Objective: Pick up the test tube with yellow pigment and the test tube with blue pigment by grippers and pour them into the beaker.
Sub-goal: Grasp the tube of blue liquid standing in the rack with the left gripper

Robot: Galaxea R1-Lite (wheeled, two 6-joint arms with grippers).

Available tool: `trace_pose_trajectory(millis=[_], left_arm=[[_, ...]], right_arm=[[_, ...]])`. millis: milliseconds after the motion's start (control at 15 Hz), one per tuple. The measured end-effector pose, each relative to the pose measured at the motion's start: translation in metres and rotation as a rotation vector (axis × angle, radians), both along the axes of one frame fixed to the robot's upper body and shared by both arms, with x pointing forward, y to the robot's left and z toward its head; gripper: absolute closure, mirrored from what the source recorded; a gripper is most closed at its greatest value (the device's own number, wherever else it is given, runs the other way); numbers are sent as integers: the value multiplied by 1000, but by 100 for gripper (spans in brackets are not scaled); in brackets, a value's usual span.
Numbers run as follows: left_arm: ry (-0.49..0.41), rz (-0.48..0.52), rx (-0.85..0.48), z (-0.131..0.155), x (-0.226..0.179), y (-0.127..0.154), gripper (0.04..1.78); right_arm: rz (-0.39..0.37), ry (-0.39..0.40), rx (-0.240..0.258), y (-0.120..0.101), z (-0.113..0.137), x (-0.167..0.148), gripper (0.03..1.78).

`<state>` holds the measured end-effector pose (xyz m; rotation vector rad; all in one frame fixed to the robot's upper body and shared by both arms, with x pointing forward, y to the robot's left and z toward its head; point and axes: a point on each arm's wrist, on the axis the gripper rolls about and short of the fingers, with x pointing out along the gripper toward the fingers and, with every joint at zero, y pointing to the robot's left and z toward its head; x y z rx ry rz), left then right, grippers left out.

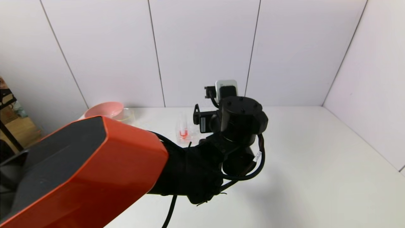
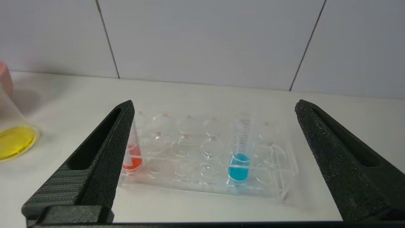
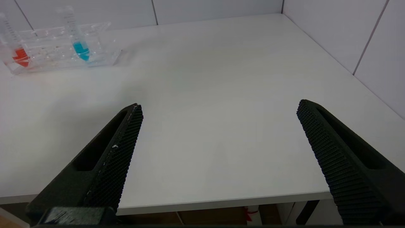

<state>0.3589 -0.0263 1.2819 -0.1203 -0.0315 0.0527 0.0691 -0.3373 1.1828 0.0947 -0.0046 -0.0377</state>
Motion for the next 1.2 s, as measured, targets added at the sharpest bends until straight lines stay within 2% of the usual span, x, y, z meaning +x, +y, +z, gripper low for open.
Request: trace_pose_trajectory(millis=[267, 400, 667, 1200], left_arm=[[49, 1, 3, -43, 28, 1, 4], [66, -29, 8, -55, 38, 5, 4], [88, -73, 8, -68, 53, 11, 4], [79, -65, -31, -85, 81, 5, 4]], right_arm=[[0, 0, 0, 0, 0, 0, 4], [0, 0, 0, 0, 0, 0, 4], [0, 0, 0, 0, 0, 0, 4], [-1, 0, 0, 0, 0, 0, 4]])
